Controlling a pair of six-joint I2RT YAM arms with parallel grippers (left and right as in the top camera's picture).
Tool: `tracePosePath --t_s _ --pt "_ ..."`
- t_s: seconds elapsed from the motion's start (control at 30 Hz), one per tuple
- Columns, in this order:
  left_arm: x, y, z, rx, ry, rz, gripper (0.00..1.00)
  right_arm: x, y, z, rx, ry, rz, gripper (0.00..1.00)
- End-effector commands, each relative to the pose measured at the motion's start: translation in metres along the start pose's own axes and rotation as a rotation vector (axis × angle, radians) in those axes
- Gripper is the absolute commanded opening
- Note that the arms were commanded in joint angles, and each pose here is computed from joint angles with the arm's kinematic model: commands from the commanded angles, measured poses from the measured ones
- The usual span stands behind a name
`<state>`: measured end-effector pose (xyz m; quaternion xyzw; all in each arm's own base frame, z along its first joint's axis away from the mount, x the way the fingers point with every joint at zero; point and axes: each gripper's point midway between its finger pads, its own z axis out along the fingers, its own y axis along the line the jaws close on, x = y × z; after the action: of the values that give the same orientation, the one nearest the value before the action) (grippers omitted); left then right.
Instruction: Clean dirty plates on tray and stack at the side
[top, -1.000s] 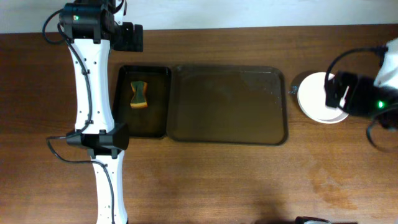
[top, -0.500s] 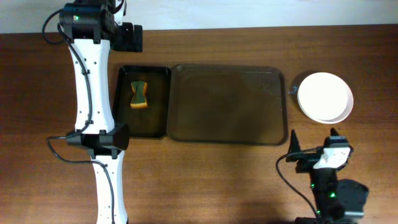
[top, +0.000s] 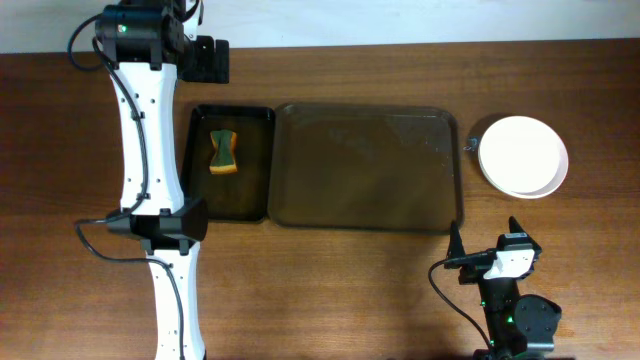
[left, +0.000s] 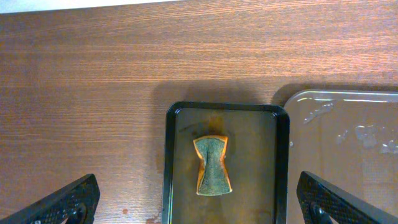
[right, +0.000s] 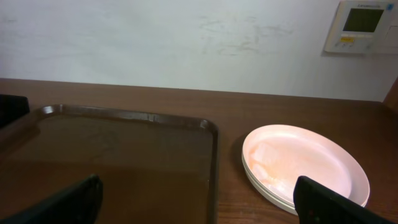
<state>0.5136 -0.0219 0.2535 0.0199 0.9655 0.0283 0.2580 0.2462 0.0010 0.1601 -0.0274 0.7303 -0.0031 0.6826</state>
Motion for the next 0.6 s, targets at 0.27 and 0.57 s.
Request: tracePosePath --t_s 0.27,0.57 --pt "-0.0017 0.0021 -0.0047 -0.005 -0.012 0.005 1.00 0.0028 0.0024 0.0002 -0.009 0.004 0.003 0.98" --pt "-0.0040 0.0028 -0.0094 -0.007 -0.026 0.004 1.00 0.0028 0.0024 0.0002 -0.009 0.004 0.003 0.98"
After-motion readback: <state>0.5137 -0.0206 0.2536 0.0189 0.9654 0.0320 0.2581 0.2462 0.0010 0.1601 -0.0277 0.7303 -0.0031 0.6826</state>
